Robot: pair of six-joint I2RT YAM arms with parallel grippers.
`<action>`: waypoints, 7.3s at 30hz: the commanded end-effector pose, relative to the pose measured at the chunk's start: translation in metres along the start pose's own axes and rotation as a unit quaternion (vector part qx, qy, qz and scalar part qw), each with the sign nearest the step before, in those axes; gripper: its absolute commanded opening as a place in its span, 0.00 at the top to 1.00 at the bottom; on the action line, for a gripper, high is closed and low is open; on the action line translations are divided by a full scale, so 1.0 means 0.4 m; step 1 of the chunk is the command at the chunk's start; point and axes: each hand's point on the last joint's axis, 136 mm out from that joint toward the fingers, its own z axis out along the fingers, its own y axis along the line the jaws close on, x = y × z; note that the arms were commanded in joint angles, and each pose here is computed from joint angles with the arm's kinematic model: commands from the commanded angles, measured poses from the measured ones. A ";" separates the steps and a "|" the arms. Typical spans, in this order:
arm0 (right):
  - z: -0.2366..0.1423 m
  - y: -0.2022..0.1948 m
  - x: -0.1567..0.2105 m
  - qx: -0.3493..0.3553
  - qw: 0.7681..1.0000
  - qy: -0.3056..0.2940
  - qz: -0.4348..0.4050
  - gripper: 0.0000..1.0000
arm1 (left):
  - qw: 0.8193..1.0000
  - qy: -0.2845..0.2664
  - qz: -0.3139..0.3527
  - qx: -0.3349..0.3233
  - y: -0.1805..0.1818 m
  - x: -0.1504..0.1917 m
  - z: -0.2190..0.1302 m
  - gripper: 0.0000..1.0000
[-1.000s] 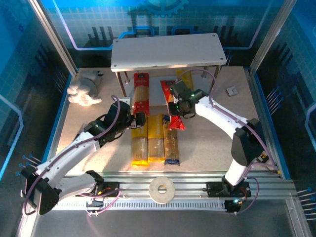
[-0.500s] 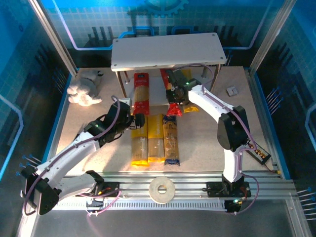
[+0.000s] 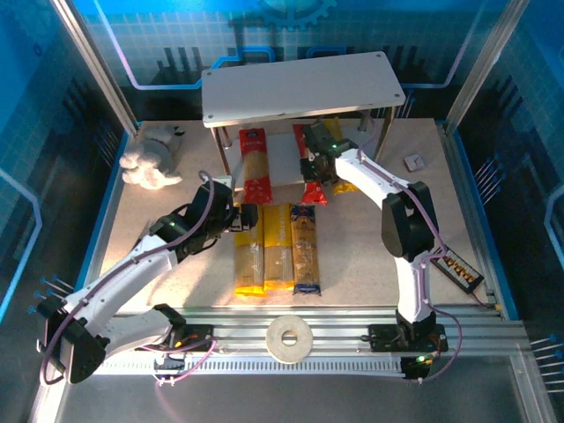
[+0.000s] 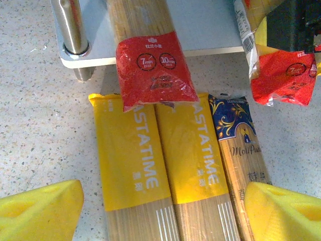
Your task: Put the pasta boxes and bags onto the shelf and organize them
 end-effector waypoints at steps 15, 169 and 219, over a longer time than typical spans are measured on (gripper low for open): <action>0.017 -0.007 -0.126 0.033 0.995 -0.091 -0.030 0.53 | 1.000 -0.017 -0.001 -0.005 0.005 -0.030 -0.030 0.15; -0.525 -0.149 0.210 -0.036 0.983 -0.177 -0.021 0.00 | 0.991 -0.049 -0.110 -0.063 -0.142 -0.350 0.543 1.00; -0.284 0.091 0.592 -0.106 0.992 0.070 -0.016 0.00 | 0.998 -0.013 0.038 0.038 -0.137 -0.005 -0.007 0.21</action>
